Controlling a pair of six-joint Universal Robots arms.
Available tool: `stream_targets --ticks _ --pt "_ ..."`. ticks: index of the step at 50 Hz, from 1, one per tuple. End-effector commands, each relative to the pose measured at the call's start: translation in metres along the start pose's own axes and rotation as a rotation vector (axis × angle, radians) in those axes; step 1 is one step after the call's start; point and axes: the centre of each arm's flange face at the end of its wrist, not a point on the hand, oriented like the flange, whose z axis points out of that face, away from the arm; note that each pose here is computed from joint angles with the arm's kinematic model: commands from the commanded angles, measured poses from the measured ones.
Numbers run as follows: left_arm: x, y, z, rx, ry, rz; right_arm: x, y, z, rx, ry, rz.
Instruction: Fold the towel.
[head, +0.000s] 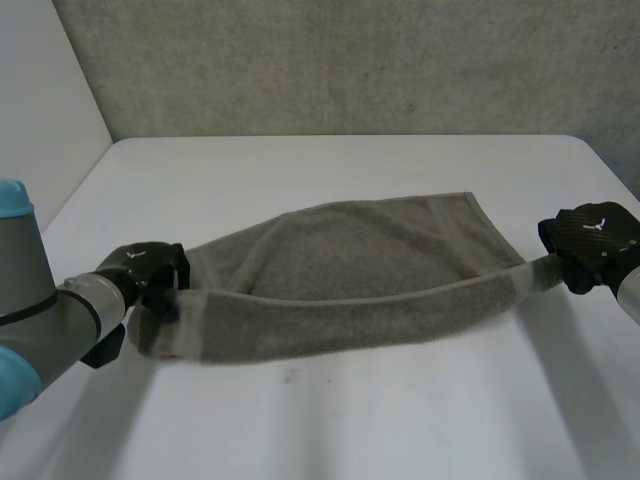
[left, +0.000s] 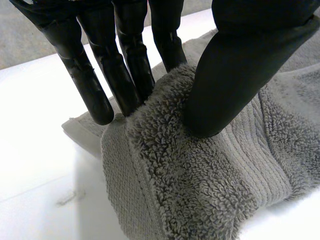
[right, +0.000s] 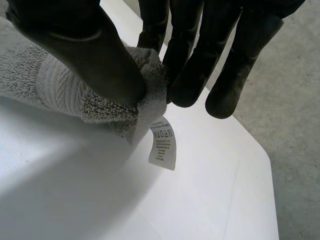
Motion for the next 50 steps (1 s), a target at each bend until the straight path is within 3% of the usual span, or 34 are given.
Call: stream_targets --ticks 1,26,37,42,50 --pt "0.005 0.002 -0.003 0.004 0.012 0.007 -0.001 0.002 0.001 -0.005 -0.005 -0.012" --pt "0.011 0.004 -0.022 0.001 0.014 0.016 0.004 0.0 0.0 -0.006 0.015 -0.013" --pt "0.006 -0.024 -0.076 0.142 -0.03 0.045 0.013 -0.021 -0.042 -0.058 -0.03 -0.036" --pt "0.003 -0.026 -0.113 0.165 -0.071 0.141 0.019 -0.023 -0.06 -0.068 -0.033 -0.064" --pt "0.009 -0.027 -0.149 0.185 -0.079 0.164 0.041 -0.033 -0.084 -0.056 -0.013 -0.03"
